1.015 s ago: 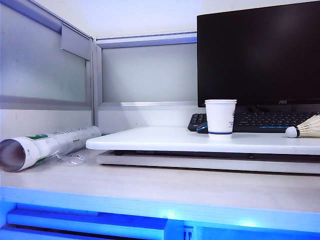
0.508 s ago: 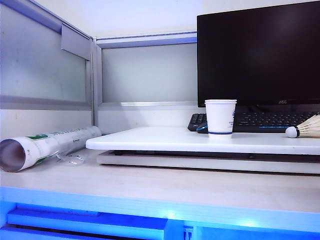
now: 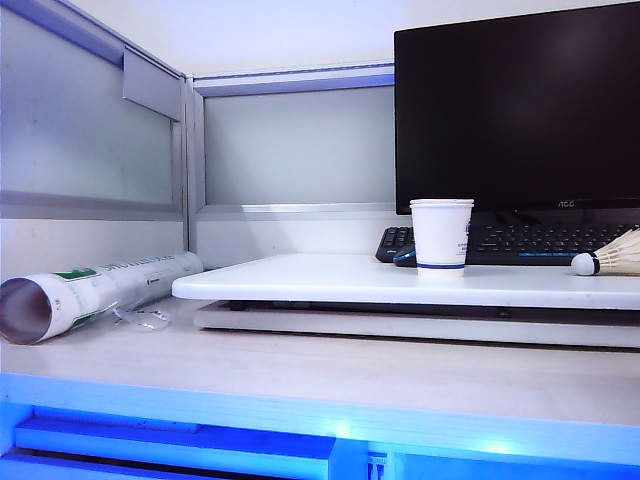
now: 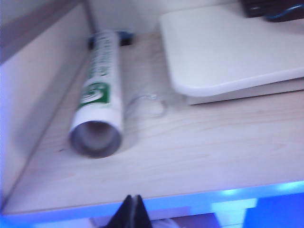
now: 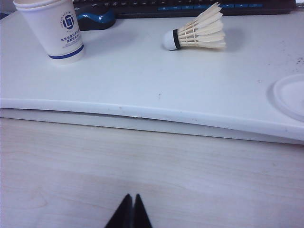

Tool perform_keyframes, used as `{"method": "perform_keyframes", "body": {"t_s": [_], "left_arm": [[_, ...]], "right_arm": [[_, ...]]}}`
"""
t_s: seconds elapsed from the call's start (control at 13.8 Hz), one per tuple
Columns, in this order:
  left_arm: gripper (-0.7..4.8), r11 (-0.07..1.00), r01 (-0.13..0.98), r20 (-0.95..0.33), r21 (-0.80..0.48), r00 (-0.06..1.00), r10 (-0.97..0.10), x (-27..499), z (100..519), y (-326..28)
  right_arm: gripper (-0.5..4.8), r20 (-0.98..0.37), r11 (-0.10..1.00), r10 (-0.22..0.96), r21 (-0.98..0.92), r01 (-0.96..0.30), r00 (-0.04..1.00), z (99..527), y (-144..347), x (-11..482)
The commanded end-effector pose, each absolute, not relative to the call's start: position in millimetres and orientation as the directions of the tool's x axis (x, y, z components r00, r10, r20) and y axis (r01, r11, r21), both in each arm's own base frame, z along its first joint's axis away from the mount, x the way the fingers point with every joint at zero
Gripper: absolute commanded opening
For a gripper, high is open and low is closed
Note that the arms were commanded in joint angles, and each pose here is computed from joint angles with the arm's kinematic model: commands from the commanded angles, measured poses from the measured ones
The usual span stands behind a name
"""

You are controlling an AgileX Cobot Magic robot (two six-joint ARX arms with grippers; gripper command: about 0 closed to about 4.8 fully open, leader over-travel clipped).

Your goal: Pick up the badminton from the table and put it into the white paper cup.

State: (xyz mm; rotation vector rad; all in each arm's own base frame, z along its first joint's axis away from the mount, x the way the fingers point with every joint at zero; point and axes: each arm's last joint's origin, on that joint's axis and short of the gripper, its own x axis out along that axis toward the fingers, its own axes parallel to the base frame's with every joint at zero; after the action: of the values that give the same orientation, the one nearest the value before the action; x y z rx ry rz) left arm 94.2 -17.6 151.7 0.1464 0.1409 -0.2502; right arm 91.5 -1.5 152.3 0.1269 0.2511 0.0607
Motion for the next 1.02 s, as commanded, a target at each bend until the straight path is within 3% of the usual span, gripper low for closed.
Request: {"method": "perform_keyframes", "body": {"t_s": [0.07, 0.29, 0.44, 0.58, 0.87, 0.94, 1.02], "left_arm": [[-0.05, 0.943, 0.330, -0.164, 0.050, 0.934, -0.318, 94, 150, -20], [-0.05, 0.919, 0.389, -0.163, -0.059, 0.905, -0.393, 92, 151, -22], [-0.05, 0.840, 0.531, -0.158, -0.108, 0.825, -0.542, 90, 153, -26], [-0.05, 0.781, 0.613, -0.148, -0.122, 0.767, -0.625, 88, 153, -29], [-0.05, 0.745, 0.654, -0.143, -0.129, 0.731, -0.667, 87, 154, -30], [-0.05, 0.745, 0.654, -0.143, -0.129, 0.731, -0.667, 87, 154, -30], [-0.05, 0.745, 0.654, -0.143, -0.130, 0.731, -0.667, 87, 154, -30]], "right_arm": [[-0.05, -0.231, 0.991, 0.076, 0.129, -0.047, 0.970, 153, -1, 92], [-0.05, -0.210, 0.991, 0.076, 0.127, -0.050, 0.975, 156, -1, 92], [-0.04, -0.180, 0.990, 0.076, 0.128, -0.053, 0.981, 159, -2, 93], [0.10, -0.163, 0.990, 0.075, 0.129, -0.055, 0.984, 160, -2, 93], [2.51, -0.054, 0.968, 0.074, 0.245, -0.059, 0.996, 171, -2, 94], [2.74, -0.033, 0.967, 0.074, 0.247, -0.064, 0.997, 173, -2, 94], [3.34, 0.003, 0.966, 0.059, 0.251, -0.058, 0.998, 182, -2, 92]]}}
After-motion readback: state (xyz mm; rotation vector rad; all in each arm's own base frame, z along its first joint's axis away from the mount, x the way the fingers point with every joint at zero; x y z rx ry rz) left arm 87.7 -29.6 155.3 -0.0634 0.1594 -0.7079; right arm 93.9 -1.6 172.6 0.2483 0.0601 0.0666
